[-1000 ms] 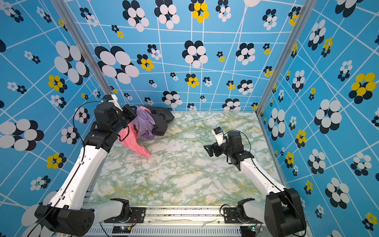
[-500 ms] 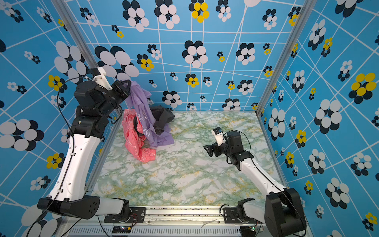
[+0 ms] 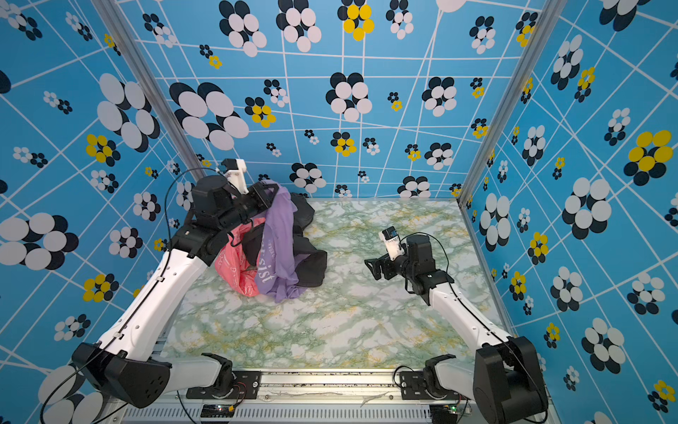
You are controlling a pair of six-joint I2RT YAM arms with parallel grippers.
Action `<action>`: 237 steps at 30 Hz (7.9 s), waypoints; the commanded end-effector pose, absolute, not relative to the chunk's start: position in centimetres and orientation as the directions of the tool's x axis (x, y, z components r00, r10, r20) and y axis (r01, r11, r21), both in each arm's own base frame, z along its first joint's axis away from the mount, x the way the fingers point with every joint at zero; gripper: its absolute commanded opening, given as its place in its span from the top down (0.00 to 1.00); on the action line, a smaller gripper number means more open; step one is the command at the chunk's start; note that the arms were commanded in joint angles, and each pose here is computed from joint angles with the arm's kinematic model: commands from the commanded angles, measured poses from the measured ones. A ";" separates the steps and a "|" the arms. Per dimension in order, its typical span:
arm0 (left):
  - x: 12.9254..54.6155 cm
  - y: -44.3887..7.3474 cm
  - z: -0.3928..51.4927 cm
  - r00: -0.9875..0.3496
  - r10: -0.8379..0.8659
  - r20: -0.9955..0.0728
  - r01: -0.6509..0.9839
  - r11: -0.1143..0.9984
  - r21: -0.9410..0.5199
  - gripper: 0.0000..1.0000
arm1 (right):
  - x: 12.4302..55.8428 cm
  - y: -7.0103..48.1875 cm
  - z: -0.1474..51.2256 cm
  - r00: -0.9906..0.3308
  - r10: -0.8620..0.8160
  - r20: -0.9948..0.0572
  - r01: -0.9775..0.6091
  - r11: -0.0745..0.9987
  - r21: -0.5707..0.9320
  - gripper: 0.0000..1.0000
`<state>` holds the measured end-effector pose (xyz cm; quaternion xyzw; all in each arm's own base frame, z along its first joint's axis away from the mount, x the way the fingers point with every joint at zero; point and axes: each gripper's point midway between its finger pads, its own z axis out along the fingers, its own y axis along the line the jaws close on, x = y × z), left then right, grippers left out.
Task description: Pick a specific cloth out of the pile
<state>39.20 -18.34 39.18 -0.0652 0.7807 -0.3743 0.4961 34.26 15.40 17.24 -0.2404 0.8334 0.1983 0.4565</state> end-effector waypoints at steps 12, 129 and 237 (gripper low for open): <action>31.7 -26.8 25.0 -0.801 -0.096 -0.590 0.292 0.799 -0.526 0.21 | 36.2 14.3 18.2 -0.477 -0.149 -0.866 -0.477 0.872 0.113 0.01; 33.1 -26.5 31.1 -0.565 0.045 -0.824 0.649 0.641 -0.409 1.00 | 33.5 25.9 26.5 -0.303 -0.235 -0.924 -0.852 0.501 0.152 0.04; 35.2 -16.4 30.3 -0.454 -0.287 -0.844 0.316 0.833 -0.453 0.01 | 55.3 6.3 44.5 -0.073 -0.004 -0.997 -0.193 0.981 0.010 1.00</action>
